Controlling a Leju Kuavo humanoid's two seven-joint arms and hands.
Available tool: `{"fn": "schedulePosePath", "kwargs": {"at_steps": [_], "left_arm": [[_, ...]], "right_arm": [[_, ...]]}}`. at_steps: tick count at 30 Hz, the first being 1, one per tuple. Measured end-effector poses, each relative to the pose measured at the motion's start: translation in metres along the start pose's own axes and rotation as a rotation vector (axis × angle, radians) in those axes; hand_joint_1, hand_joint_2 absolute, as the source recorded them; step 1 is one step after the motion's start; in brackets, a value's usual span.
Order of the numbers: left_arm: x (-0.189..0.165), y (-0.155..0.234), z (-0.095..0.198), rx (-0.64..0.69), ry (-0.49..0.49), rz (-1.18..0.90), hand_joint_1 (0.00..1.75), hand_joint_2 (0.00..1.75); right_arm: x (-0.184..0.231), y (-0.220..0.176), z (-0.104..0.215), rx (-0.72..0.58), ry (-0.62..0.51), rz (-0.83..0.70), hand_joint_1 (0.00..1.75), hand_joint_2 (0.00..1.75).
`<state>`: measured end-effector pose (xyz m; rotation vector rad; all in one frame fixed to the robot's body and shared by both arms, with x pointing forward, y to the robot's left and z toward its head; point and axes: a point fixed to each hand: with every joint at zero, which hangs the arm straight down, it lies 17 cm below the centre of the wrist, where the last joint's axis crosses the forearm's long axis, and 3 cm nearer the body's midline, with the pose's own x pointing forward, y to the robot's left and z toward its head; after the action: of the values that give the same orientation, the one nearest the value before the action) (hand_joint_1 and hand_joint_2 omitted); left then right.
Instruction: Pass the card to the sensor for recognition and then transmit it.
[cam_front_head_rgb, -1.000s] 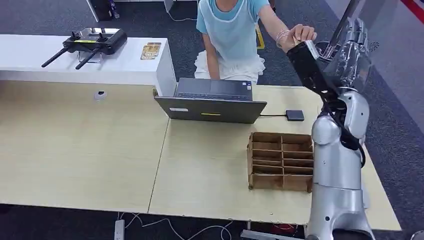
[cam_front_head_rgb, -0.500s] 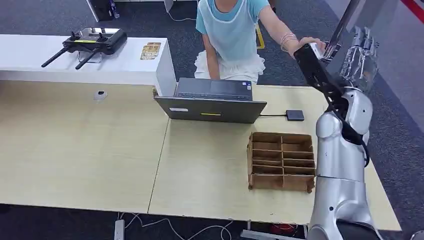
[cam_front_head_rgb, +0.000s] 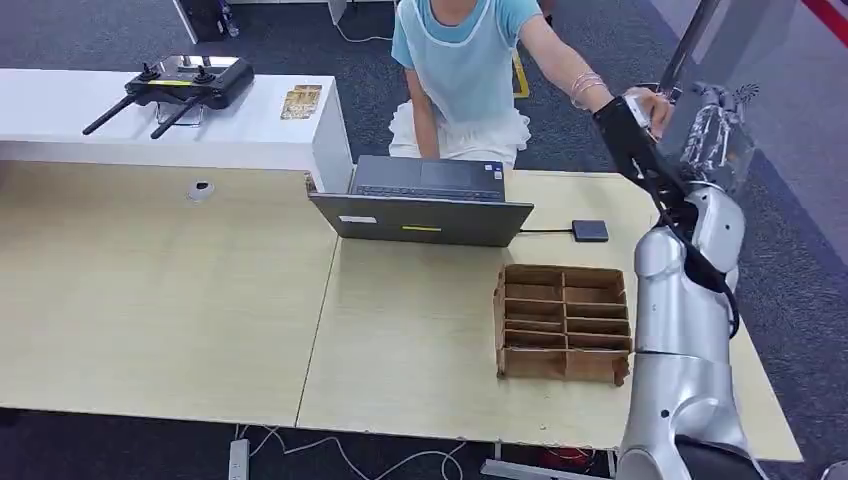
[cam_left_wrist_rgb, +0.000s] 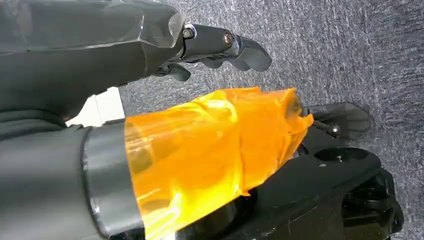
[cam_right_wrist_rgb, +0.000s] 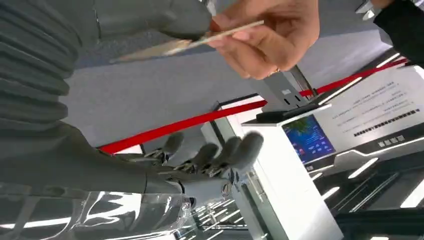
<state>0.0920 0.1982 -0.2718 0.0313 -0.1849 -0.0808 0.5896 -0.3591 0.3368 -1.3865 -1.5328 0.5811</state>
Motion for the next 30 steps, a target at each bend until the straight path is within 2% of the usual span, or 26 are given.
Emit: {"fn": "schedulePosePath", "kwargs": {"at_steps": [24,30], "left_arm": [[0.0,0.001,0.0,0.003,0.001,-0.001,0.0,0.0],[0.0,0.001,0.0,0.003,0.003,-0.001,0.0,0.0]], "right_arm": [[-0.025,0.002,0.0,0.005,0.041,0.005,1.75,1.75],[-0.034,-0.01,-0.001,-0.025,0.061,-0.049,1.75,1.75]]}}
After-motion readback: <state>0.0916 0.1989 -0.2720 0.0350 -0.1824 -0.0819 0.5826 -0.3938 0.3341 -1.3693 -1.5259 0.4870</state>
